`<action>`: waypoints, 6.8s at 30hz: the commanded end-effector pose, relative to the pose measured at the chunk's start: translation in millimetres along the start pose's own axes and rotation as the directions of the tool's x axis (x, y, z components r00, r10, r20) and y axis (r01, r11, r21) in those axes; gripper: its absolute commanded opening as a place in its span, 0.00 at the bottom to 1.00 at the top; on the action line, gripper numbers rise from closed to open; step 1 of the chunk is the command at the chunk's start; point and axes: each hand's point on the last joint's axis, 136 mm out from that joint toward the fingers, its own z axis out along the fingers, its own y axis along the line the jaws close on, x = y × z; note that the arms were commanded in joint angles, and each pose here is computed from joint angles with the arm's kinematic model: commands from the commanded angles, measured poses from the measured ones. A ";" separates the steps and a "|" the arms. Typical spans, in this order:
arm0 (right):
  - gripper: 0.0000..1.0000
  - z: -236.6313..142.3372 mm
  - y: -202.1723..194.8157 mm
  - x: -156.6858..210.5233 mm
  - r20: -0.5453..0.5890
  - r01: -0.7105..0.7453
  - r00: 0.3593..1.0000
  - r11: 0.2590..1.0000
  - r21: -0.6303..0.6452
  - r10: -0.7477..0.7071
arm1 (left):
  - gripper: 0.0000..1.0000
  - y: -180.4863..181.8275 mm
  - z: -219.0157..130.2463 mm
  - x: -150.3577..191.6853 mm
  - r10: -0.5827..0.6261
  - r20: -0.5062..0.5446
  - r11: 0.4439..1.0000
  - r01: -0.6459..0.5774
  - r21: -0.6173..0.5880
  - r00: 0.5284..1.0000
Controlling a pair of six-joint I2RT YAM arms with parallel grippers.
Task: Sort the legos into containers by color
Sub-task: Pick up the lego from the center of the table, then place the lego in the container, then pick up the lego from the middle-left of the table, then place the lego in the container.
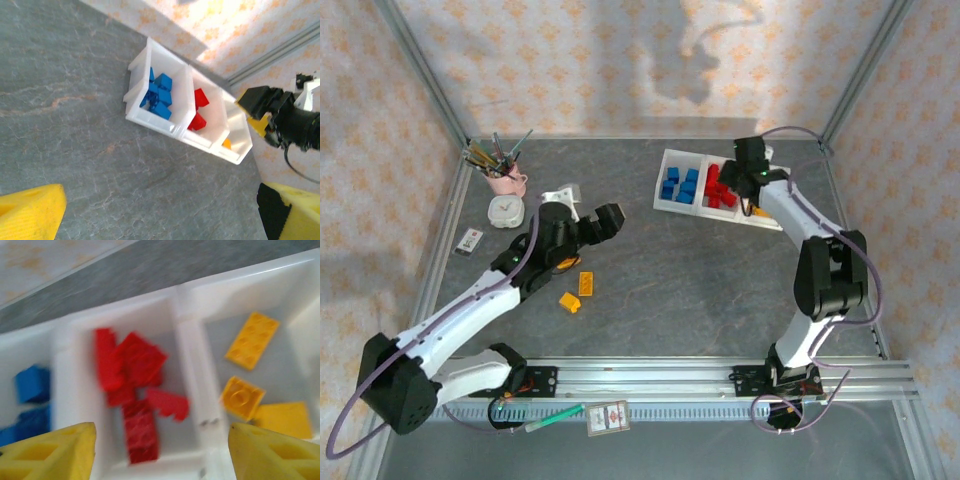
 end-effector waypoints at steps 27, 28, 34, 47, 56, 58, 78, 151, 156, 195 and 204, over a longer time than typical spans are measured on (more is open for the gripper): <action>0.83 -92.1 262.9 310.3 -0.219 0.392 0.797 0.758 -0.522 -0.563 | 0.99 110.3 -113.1 16.2 -0.114 0.170 0.919 0.169 -0.357 0.979; 0.83 -90.6 264.1 316.6 -0.233 0.385 0.797 0.766 -0.515 -0.557 | 0.99 110.9 -114.4 16.0 -0.116 0.173 0.917 0.172 -0.360 0.978; 0.75 -78.8 268.0 344.1 -0.285 0.372 0.787 0.790 -0.488 -0.547 | 0.99 115.0 -118.2 16.8 -0.123 0.181 0.909 0.184 -0.374 0.976; 0.57 -56.7 263.8 369.9 -0.291 0.451 0.759 0.793 -0.409 -0.582 | 0.99 116.0 -116.6 18.3 -0.122 0.177 0.909 0.181 -0.375 0.977; 0.39 -55.8 237.6 369.5 -0.298 0.498 0.748 0.798 -0.338 -0.593 | 0.99 111.7 -112.9 17.4 -0.130 0.170 0.913 0.185 -0.363 0.977; 0.34 -57.6 233.6 365.5 -0.291 0.498 0.756 0.804 -0.325 -0.586 | 0.99 110.6 -112.9 16.3 -0.129 0.175 0.915 0.185 -0.357 0.976; 0.14 -82.9 197.2 264.1 -0.225 0.268 0.910 0.908 -0.322 -0.348 | 0.99 68.9 -83.0 10.5 -0.098 0.084 0.968 0.115 -0.222 0.992; 0.86 -72.4 296.6 312.5 0.022 0.625 0.630 0.491 -0.607 -0.776 | 0.99 114.6 -115.9 17.1 -0.131 0.137 0.897 0.176 -0.406 0.982; 0.86 -52.3 304.8 329.0 0.010 0.655 0.581 0.461 -0.599 -0.813 | 0.99 120.0 -124.7 15.9 -0.135 0.164 0.887 0.193 -0.419 0.977; 0.24 -62.3 298.5 261.4 -0.010 0.580 0.722 0.613 -0.537 -0.692 | 0.99 91.9 -109.8 6.2 -0.129 0.140 0.936 0.167 -0.309 0.982; 0.24 -72.1 172.0 151.9 -0.031 0.403 0.905 0.876 -0.264 -0.425 | 0.99 57.4 -67.8 15.3 -0.095 0.006 0.978 0.095 -0.183 0.995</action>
